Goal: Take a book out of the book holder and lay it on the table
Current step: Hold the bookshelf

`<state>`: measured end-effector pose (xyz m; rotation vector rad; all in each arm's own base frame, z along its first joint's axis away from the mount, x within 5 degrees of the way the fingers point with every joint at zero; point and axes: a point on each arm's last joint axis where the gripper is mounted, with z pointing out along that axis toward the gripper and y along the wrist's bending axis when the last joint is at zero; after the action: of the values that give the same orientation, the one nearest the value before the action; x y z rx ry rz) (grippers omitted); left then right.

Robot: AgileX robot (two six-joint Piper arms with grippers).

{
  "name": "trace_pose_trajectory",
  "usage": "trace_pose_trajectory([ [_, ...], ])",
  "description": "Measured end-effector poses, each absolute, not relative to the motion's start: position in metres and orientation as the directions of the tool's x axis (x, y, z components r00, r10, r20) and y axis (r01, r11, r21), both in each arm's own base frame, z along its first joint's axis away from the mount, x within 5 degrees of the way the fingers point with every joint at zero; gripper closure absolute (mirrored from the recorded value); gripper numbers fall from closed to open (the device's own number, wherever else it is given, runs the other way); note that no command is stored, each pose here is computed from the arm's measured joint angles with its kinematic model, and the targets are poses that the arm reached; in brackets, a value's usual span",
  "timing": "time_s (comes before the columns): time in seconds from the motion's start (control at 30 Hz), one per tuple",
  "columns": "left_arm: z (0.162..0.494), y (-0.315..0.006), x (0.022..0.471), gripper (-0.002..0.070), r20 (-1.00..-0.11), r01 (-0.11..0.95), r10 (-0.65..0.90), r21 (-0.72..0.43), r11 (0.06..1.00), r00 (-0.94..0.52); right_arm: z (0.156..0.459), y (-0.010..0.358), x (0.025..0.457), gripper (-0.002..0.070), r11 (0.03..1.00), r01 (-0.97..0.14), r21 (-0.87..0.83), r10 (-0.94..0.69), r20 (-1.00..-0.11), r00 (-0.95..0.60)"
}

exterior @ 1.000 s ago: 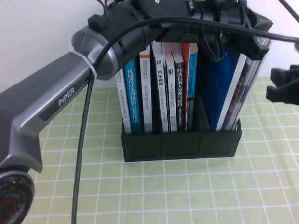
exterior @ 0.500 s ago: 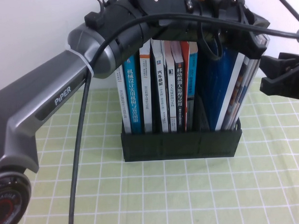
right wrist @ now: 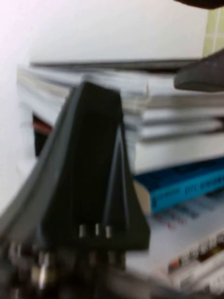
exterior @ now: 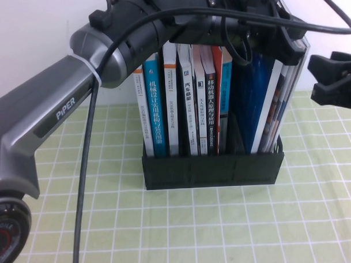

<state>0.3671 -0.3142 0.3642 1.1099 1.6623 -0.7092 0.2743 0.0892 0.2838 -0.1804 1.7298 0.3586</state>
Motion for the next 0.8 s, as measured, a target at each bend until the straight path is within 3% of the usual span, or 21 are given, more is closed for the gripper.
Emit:
trace_pose_trajectory([
  [0.23,0.364,-0.314,0.367,0.0678,-0.935,0.910,0.340,0.047,0.413,-0.106,0.284,0.095,0.274,0.0374,0.917,-0.380,0.121,0.059,-0.984,-0.170],
  [0.8,0.364,-0.314,0.367,0.0678,-0.935,0.910,0.340,0.047,0.413,-0.106,0.269,0.094,0.282,0.0374,0.927,-0.361,0.096,0.024,-0.980,-0.198],
])
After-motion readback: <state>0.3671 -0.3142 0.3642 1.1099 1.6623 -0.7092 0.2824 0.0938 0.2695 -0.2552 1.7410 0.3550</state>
